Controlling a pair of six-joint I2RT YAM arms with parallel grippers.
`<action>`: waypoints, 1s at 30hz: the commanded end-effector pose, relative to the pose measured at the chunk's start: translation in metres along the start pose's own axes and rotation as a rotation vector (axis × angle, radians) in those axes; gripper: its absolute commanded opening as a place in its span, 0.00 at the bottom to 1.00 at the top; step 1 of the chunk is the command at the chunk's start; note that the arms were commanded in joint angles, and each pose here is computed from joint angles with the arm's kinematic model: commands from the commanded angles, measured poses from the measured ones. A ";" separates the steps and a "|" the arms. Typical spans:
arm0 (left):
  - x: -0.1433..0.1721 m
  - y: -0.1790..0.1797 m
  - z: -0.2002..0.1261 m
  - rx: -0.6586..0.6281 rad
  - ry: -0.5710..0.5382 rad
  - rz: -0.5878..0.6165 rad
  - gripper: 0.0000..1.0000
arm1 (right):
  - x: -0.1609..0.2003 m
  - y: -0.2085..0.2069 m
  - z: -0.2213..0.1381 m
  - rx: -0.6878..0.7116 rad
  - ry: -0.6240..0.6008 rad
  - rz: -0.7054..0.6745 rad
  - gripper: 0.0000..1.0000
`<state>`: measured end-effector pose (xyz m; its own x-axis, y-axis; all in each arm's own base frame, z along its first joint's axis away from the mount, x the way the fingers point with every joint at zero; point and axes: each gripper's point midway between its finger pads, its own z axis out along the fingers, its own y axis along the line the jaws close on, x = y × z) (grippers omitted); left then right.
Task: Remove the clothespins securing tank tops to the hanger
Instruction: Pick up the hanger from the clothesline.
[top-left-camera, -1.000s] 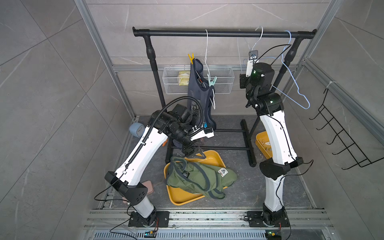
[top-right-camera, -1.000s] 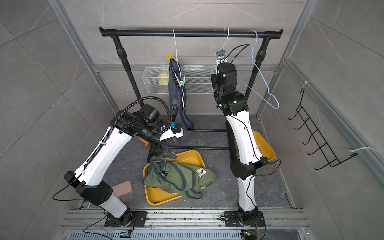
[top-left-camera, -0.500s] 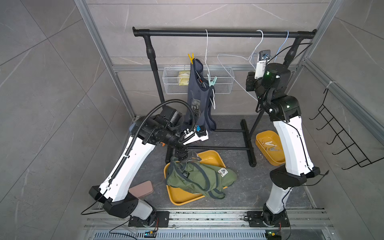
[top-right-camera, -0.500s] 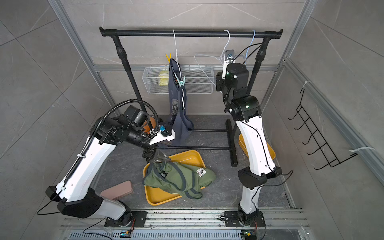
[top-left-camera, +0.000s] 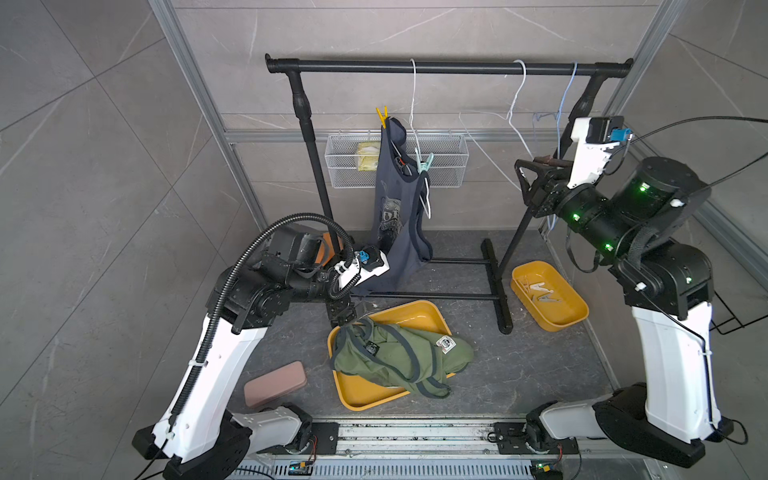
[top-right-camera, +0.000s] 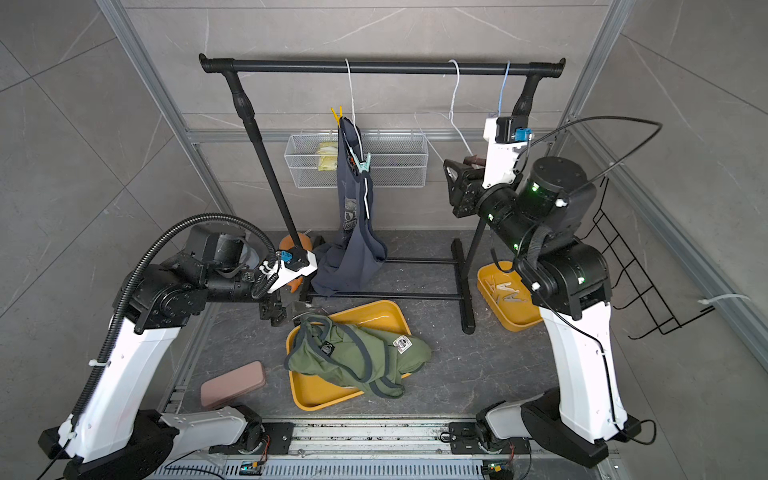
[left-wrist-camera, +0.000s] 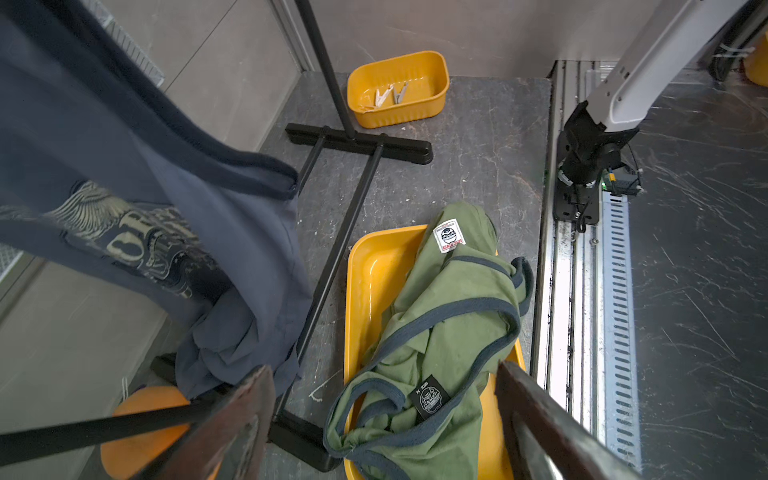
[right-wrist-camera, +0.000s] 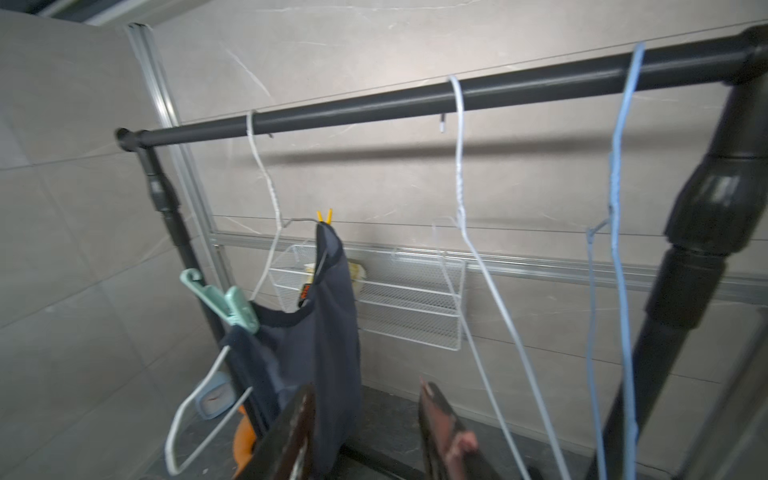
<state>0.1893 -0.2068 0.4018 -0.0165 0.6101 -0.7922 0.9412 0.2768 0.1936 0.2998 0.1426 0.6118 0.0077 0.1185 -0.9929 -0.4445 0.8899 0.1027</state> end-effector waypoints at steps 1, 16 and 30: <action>0.000 0.006 -0.001 -0.012 -0.051 -0.060 0.87 | 0.016 0.035 -0.002 -0.181 0.073 0.102 0.44; 0.025 0.009 -0.010 -0.040 -0.076 -0.149 0.90 | 0.086 0.091 0.070 -0.161 0.320 0.068 0.45; 0.029 0.009 -0.003 -0.009 -0.066 -0.155 0.90 | 0.128 0.086 0.116 -0.046 0.383 0.005 0.47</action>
<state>0.1969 -0.1796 0.3755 -0.1639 0.5328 -0.8302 0.9158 0.3951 0.0728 0.3549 0.2853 0.5087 -0.3239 -0.0381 -0.9453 -0.5230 0.8399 0.1453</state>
